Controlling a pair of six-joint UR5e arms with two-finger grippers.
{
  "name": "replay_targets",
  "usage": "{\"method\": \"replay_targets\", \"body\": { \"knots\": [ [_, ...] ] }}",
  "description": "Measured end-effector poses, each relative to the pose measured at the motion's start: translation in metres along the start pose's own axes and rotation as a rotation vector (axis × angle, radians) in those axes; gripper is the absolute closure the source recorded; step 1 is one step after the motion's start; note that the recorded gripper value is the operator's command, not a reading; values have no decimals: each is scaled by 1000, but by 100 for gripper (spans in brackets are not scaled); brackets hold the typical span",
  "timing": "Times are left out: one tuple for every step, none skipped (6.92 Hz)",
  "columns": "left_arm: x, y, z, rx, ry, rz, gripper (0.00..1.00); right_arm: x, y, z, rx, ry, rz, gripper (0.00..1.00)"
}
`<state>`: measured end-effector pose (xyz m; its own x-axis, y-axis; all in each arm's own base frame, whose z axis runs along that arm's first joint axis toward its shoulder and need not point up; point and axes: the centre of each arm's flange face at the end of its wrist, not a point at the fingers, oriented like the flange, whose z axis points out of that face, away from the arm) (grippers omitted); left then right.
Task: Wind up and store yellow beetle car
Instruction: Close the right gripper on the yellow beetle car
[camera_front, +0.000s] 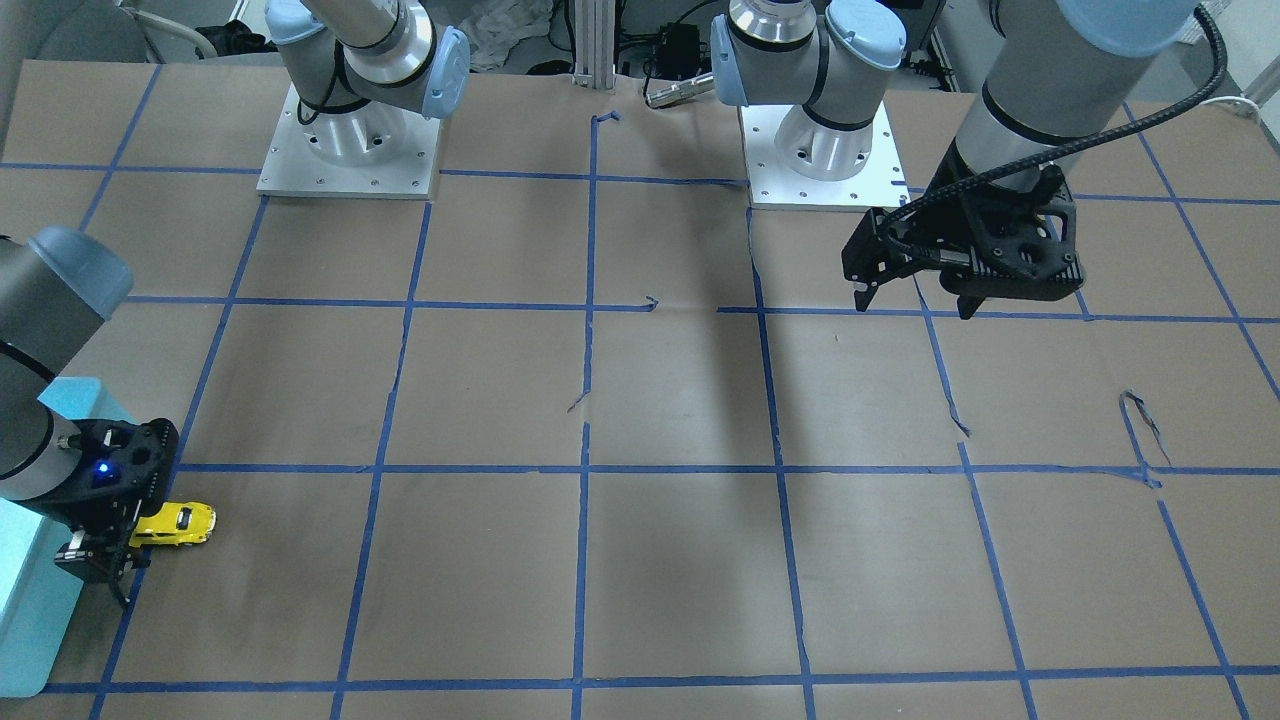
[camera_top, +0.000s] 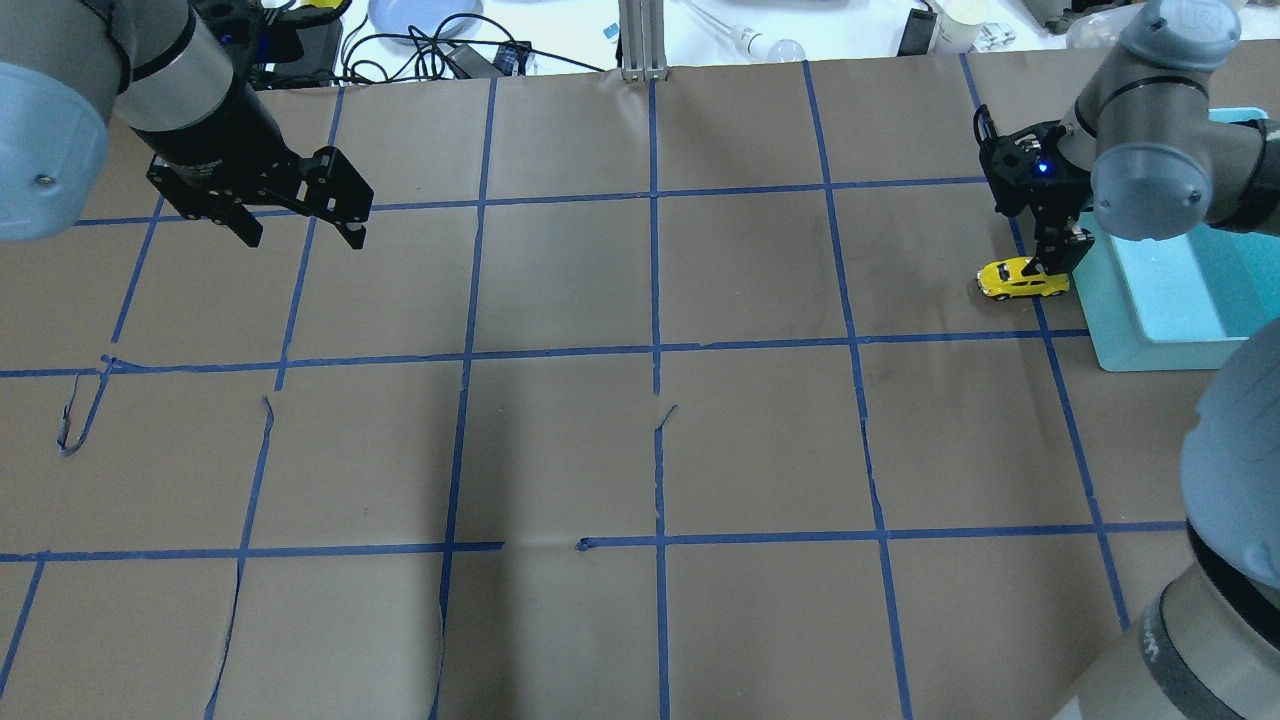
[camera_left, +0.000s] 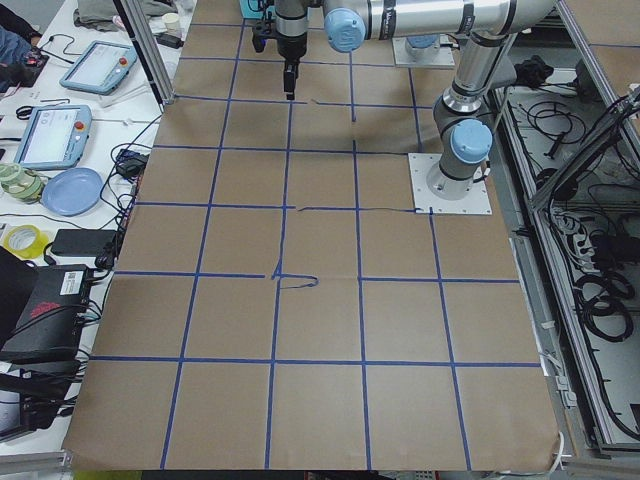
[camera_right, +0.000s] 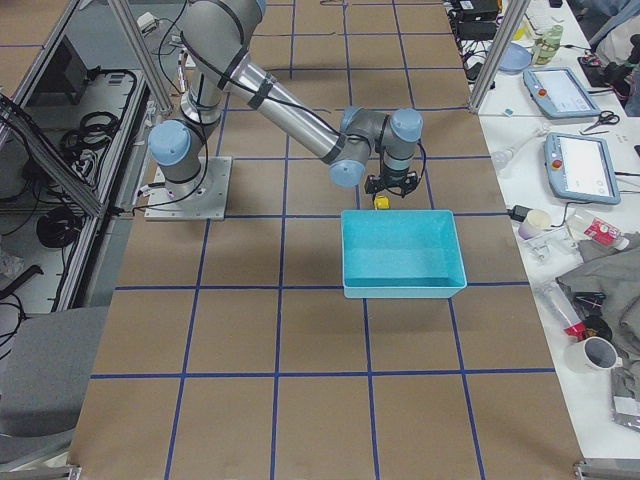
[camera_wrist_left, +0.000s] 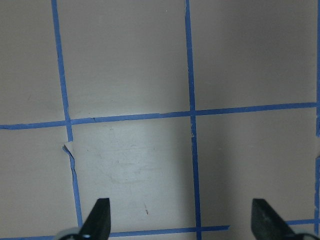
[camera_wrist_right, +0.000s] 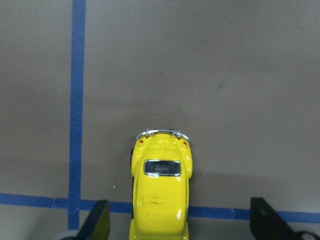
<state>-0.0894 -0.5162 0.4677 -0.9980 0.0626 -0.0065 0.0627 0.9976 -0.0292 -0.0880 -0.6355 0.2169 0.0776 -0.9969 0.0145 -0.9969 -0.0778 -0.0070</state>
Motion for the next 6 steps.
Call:
{"method": "replay_targets", "body": {
  "knots": [
    [0,-1,1,-2,0,1,0,-2,2,7,7,-11,10,0],
    [0,-1,2,-4,-1,1,0,-4,1,12,15,-18,21,0],
    [-1,-1,1,-1,-3,1,0,-5,1,18,22,-26,34,0],
    [-1,-2,1,5,-4,0,0,-5,1,23,24,-33,40,1],
    [-1,-2,0,11,-4,-2,0,-6,2,26,21,-41,55,18],
    [-1,-3,-1,18,-5,-4,0,-7,3,27,18,-45,77,29]
  ]
}}
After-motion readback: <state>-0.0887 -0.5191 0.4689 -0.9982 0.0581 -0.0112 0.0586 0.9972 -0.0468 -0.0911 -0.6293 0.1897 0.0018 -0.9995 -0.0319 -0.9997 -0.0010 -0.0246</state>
